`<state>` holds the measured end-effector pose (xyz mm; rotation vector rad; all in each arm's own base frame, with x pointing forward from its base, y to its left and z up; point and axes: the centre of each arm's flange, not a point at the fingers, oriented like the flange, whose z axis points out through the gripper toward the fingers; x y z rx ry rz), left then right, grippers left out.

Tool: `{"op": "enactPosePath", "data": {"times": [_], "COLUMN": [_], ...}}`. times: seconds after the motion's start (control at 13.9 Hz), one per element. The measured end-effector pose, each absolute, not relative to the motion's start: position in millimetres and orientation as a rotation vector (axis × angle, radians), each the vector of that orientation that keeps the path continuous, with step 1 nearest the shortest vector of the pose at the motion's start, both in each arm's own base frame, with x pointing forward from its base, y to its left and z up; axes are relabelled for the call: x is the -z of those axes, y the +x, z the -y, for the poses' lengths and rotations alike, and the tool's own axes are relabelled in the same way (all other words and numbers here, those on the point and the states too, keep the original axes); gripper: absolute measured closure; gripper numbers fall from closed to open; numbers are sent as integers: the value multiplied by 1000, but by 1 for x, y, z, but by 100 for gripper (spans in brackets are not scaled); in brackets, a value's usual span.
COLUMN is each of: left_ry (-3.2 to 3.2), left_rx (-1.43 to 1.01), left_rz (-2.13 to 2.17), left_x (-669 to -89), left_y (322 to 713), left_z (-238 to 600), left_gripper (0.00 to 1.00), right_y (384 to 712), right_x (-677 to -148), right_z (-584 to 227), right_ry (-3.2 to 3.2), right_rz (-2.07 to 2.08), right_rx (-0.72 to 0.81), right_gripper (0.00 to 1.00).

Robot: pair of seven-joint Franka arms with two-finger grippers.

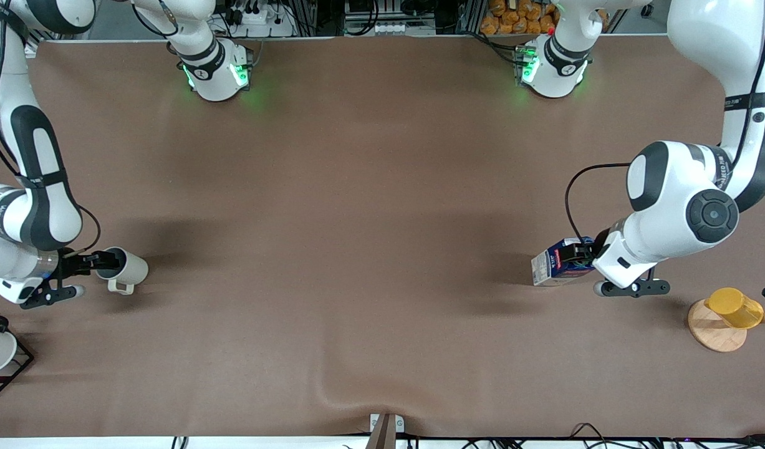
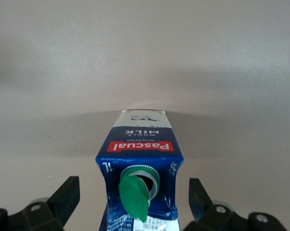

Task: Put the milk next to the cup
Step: 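Grasp the milk carton with the left gripper while the right gripper grasps the mug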

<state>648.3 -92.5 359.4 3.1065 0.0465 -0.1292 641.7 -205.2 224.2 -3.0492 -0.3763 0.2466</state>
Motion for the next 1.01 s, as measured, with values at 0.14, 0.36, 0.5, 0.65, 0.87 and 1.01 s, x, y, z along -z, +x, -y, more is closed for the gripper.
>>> {"op": "enactPosePath", "data": {"times": [0.14,0.36,0.5,0.65,0.87,1.01], "left_ry": [3107,3107,3108,3108,3108,3108], "left_rx": [134,143,149,153,155,155], "left_rz": [-47,-49,-49,-49,-49,-49], "left_x": [-354,-350,-348,-347,-347,-346], "left_y": [647,645,644,643,643,643], "left_z": [92,91,91,91,91,91], "left_gripper": [0,0,0,0,13,24], "right_y": [640,640,639,639,643,646], "right_x": [-223,-223,-222,-223,-232,-252], "right_z": [206,208,208,210,210,205], "right_ry": [-3047,-3047,-3047,-3048,-3053,-3046], "right_rz": [372,370,368,365,371,385], "right_rx": [-253,-253,-254,-252,-234,-236], "right_gripper": [53,86,95,95,95,95]}}
